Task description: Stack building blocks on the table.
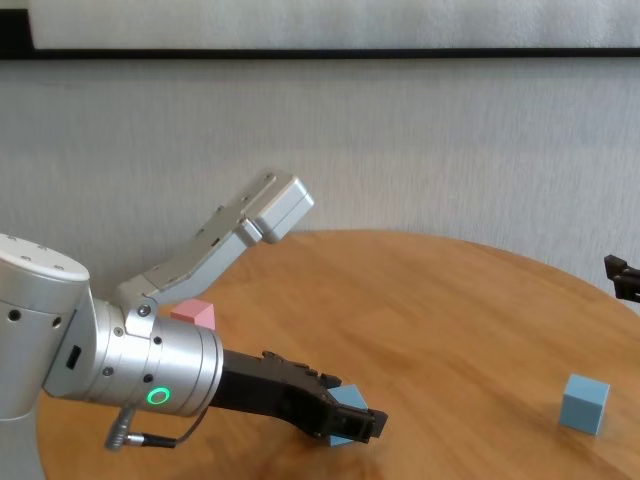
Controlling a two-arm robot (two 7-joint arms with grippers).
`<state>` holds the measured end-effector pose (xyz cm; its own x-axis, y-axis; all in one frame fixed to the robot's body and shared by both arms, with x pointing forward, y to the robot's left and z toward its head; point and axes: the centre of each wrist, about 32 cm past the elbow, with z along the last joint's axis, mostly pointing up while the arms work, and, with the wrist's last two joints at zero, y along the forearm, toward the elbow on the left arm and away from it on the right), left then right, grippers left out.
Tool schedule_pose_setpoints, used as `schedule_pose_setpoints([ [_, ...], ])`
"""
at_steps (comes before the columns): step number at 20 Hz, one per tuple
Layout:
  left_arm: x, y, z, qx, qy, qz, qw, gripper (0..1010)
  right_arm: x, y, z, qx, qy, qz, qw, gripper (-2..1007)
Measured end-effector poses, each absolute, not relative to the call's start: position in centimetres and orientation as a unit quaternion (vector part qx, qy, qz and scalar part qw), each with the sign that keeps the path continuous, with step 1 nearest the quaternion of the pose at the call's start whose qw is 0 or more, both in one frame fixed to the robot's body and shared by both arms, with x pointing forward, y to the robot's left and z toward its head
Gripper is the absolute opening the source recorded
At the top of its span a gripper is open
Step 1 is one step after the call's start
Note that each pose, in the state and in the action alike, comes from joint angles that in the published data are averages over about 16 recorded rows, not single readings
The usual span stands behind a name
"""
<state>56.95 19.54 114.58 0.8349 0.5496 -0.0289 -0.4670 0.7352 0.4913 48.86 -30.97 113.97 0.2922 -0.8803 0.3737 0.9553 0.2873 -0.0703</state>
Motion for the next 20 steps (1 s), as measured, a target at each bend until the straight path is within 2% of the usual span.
schedule_pose_setpoints([
  [5, 56.5, 19.9, 115.0, 0.215, 0.084, 0.270, 0.935, 845, 48.9, -31.0, 114.0, -0.141, -0.132, -0.580, 0.791, 1001],
  [10, 55.7, 20.5, 115.8, 0.177, 0.073, 0.279, 0.941, 942, 48.9, -31.0, 114.0, -0.141, -0.132, -0.580, 0.791, 1001],
  [15, 54.3, 20.9, 116.6, 0.137, 0.046, 0.327, 0.934, 993, 48.9, -31.0, 114.0, -0.141, -0.132, -0.580, 0.791, 1000],
  [20, 52.8, 20.9, 116.9, 0.103, 0.016, 0.402, 0.910, 1001, 48.9, -31.0, 114.0, -0.142, -0.132, -0.580, 0.791, 1000],
])
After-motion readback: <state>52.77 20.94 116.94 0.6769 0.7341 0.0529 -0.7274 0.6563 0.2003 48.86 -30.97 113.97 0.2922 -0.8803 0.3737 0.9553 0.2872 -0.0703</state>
